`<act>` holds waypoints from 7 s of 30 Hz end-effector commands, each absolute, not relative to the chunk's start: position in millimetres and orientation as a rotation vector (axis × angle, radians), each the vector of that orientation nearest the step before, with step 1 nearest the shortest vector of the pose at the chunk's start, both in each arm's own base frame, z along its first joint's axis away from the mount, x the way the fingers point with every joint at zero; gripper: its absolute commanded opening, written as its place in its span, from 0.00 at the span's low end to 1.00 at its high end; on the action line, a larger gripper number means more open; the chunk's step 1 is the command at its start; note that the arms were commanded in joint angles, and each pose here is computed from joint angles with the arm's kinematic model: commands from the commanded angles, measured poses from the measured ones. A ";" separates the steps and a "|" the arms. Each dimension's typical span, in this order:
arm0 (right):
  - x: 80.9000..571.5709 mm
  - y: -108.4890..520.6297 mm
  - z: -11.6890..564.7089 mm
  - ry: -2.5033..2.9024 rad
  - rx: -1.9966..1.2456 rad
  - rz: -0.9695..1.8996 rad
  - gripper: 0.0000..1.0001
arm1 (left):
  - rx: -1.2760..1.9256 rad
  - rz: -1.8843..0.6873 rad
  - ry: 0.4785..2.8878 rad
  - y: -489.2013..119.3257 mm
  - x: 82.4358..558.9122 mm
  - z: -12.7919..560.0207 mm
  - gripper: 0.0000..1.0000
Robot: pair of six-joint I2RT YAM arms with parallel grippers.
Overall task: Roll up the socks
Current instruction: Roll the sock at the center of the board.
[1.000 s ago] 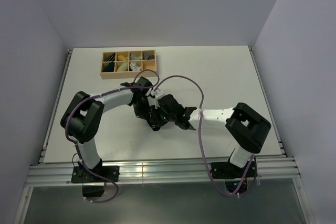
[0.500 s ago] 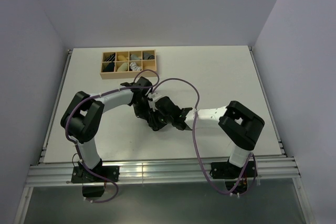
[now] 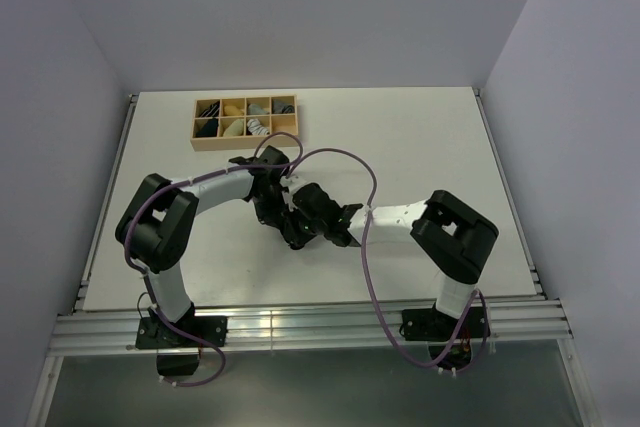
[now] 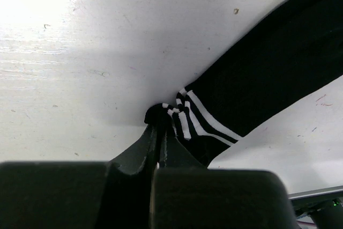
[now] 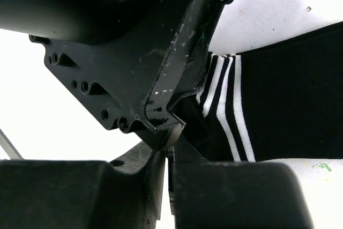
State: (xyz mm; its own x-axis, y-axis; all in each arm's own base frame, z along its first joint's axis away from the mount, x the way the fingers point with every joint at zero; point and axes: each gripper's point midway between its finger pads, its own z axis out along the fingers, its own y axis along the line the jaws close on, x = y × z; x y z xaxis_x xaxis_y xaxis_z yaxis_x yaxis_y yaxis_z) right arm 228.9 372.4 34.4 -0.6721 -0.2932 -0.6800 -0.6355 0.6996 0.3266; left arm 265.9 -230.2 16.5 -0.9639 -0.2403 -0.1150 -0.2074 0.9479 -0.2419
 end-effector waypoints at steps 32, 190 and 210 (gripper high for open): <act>242.2 316.4 -34.4 2.597 -0.403 0.796 0.00 | -0.367 -0.482 2.825 -232.4 264.4 36.6 0.50; 252.1 301.1 41.1 2.286 -0.438 0.615 0.40 | -0.314 -0.318 2.776 -207.4 265.9 8.4 0.00; 231.4 375.4 71.5 1.984 -0.819 0.400 0.45 | -0.282 -0.299 2.828 -218.1 263.3 10.2 0.00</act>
State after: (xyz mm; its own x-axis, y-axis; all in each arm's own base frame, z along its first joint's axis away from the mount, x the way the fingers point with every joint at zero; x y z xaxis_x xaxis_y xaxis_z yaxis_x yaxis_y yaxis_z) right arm 217.5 364.6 58.4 -0.4107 -0.3899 -0.8242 -0.6977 0.7163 0.0088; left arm 276.0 -228.0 21.6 -0.9241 -0.2483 -0.2905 -0.1553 0.9386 -0.3081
